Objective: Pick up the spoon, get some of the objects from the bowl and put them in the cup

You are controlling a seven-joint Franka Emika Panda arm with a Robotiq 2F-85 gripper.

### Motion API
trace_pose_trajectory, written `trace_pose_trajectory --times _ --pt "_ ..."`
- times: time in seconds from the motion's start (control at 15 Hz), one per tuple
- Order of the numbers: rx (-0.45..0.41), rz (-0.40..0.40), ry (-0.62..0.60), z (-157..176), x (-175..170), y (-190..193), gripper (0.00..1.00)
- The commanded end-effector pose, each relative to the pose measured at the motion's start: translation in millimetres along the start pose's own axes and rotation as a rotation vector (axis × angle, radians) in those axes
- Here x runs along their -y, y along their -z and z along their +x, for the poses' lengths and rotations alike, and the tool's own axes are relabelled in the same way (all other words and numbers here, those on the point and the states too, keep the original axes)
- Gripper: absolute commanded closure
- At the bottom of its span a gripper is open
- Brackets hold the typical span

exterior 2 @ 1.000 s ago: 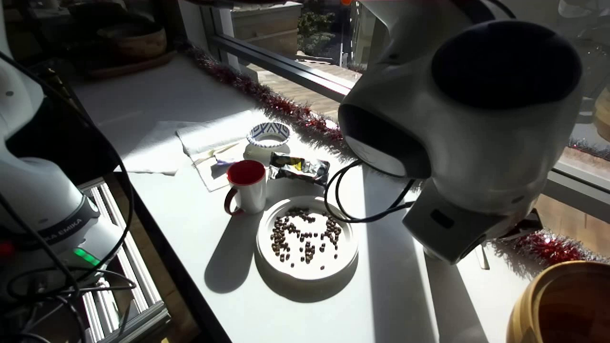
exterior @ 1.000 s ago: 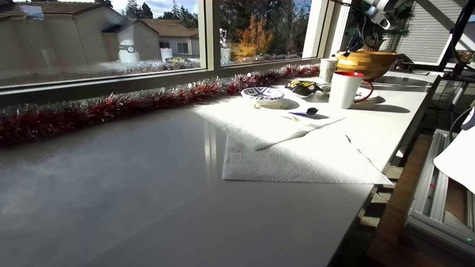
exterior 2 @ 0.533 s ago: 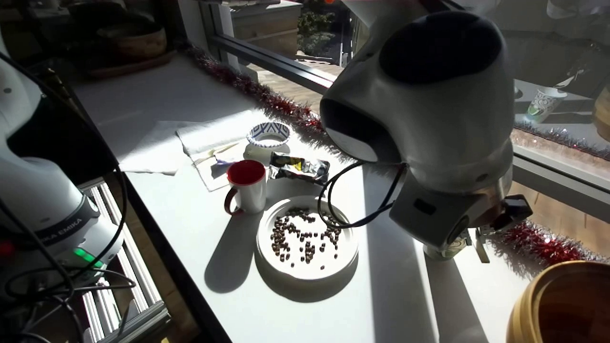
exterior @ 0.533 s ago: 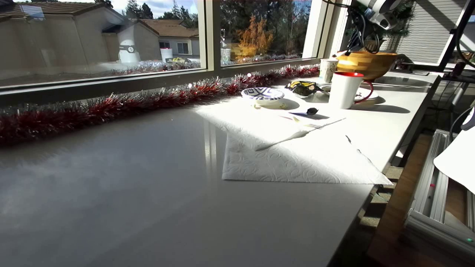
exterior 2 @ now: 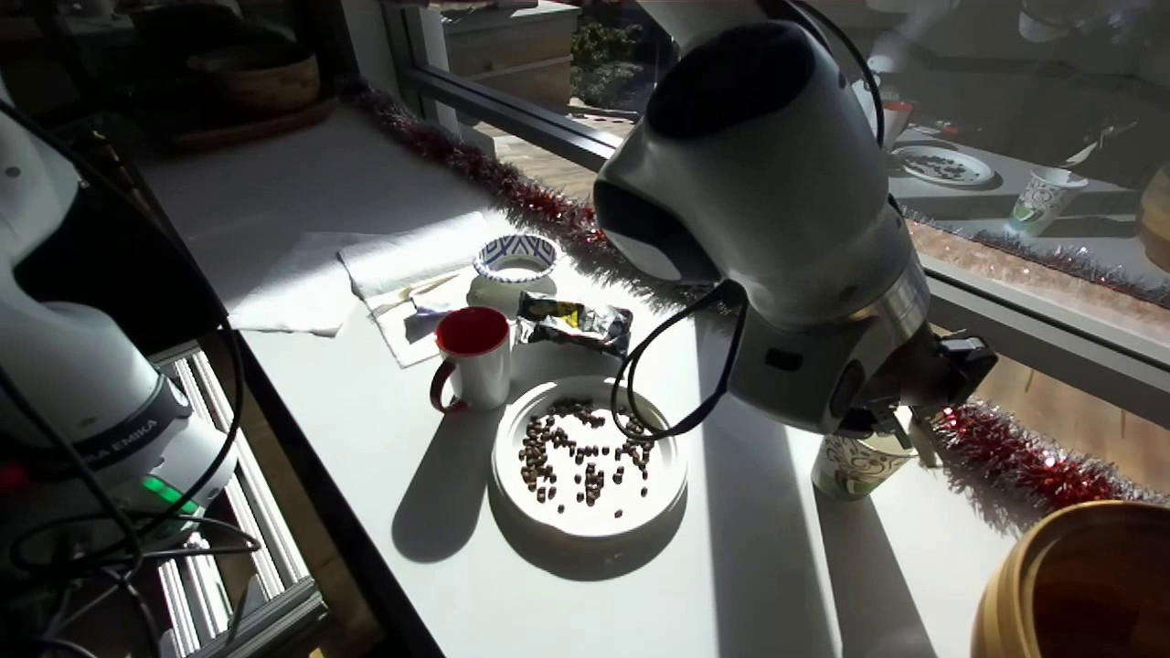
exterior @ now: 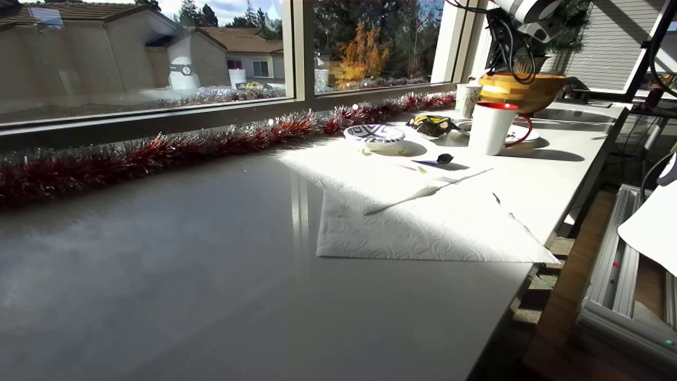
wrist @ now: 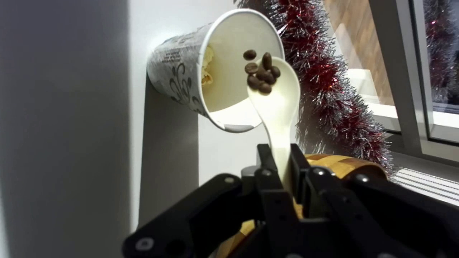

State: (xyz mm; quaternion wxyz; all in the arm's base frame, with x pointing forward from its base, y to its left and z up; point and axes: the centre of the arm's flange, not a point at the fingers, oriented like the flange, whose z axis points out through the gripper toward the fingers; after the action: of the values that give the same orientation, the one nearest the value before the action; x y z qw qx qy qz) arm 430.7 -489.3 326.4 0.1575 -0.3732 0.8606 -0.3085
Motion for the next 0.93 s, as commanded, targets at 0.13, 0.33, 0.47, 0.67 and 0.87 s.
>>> trace_pose_trajectory --times 0.13,0.33,0.47,0.67,0.87 --pt "-0.052 0.073 0.073 -10.6 -19.3 3.0 0.97" --pt "-0.092 0.091 0.101 -9.7 -21.0 0.2 0.97" --pt "-0.115 0.097 0.116 -6.4 -22.5 -1.7 0.97" --pt "-0.15 0.137 0.159 -2.1 -27.1 -2.9 0.97" --pt "-0.183 0.193 0.221 -6.0 -28.5 3.6 0.97"
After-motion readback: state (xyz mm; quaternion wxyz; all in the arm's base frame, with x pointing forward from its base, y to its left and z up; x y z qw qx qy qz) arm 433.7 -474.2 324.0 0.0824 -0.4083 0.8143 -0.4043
